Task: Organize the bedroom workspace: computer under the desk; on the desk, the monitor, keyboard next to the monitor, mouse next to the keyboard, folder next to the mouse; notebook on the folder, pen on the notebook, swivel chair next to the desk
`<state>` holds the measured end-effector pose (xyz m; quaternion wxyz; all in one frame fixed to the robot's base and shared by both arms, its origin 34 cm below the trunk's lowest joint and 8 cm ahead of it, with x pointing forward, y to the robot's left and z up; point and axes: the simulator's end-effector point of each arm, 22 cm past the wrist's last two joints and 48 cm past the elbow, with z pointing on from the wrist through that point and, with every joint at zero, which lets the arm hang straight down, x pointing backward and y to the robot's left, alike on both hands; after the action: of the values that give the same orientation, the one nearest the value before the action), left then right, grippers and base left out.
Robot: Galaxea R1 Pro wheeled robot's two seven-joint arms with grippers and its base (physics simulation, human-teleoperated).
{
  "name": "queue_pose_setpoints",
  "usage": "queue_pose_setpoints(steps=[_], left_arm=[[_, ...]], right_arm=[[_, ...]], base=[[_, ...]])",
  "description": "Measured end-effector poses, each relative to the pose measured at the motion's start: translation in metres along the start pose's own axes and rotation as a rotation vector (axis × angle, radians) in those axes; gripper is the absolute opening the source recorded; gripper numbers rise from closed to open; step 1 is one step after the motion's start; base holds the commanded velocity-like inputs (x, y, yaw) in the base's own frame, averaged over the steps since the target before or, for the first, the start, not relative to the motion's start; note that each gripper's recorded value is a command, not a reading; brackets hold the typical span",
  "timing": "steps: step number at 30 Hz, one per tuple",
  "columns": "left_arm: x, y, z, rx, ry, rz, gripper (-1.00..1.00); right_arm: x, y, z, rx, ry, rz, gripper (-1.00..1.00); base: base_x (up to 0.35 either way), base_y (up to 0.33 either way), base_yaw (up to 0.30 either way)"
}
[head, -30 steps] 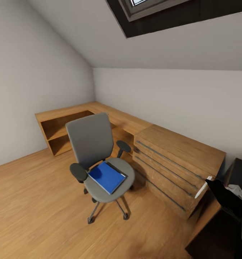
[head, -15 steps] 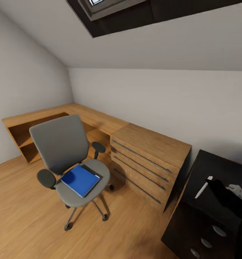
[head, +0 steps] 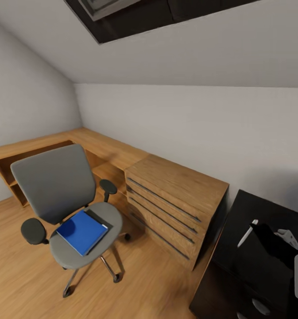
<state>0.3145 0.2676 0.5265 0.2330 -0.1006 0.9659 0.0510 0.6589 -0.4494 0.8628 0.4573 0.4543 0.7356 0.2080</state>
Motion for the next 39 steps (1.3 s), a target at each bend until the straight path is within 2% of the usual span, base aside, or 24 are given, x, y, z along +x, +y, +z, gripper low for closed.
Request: queue_pose_setpoints(steps=[7, 10, 11, 12, 13, 15, 17, 21, 23, 27, 31, 39], left_arm=[[-0.003, 0.001, 0.000, -0.002, -0.008, -0.005, 1.00], [-0.005, 0.001, 0.000, -0.003, -0.016, -0.008, 1.00], [-0.006, 0.001, 0.000, -0.004, -0.022, -0.009, 1.00], [-0.009, 0.001, 0.000, -0.004, -0.033, -0.012, 1.00], [-0.009, 0.001, 0.000, -0.005, -0.036, -0.013, 1.00], [-0.010, 0.002, 0.000, -0.006, -0.038, -0.014, 1.00], [-0.011, 0.002, 0.000, -0.007, -0.042, -0.015, 1.00], [-0.016, 0.002, 0.000, -0.006, -0.060, -0.020, 1.00], [-0.021, 0.002, 0.000, -0.006, -0.076, -0.024, 1.00], [-0.041, 0.000, -0.002, 0.000, -0.144, -0.041, 1.00], [-0.050, 0.000, -0.003, 0.001, -0.178, -0.049, 1.00], [-0.055, 0.000, -0.004, 0.002, -0.198, -0.053, 1.00]], right_arm=[[-0.007, -0.002, 0.002, 0.009, -0.039, -0.002, -1.00], [-0.007, -0.006, 0.003, 0.039, -0.044, -0.041, -1.00], [-0.007, -0.008, 0.004, 0.064, -0.045, -0.077, -1.00], [-0.010, -0.019, 0.003, 0.137, -0.050, -0.172, -1.00], [-0.011, -0.023, 0.003, 0.167, -0.051, -0.217, -1.00], [-0.012, -0.025, 0.003, 0.192, -0.050, -0.259, -1.00], [-0.014, -0.027, 0.004, 0.230, -0.049, -0.327, -1.00], [-0.015, -0.035, 0.006, 0.277, -0.041, -0.383, -1.00], [-0.013, -0.041, 0.007, 0.297, -0.032, -0.393, -1.00], [-0.006, -0.055, 0.012, 0.349, -0.002, -0.414, -1.00], [-0.003, -0.066, 0.015, 0.377, 0.018, -0.424, -1.00], [0.008, -0.081, 0.030, 0.404, 0.079, -0.412, -1.00]], base=[[0.044, -0.035, 0.000], [0.006, -0.005, 0.000], [0.002, -0.001, 0.000], [0.001, -0.001, 0.000], [0.000, 0.000, 0.000], [0.000, 0.000, 0.000], [0.000, 0.000, 0.000], [0.000, 0.000, 0.000], [0.000, 0.000, 0.000], [0.000, 0.000, 0.000], [0.000, 0.000, 0.000], [0.000, 0.000, 0.000]])
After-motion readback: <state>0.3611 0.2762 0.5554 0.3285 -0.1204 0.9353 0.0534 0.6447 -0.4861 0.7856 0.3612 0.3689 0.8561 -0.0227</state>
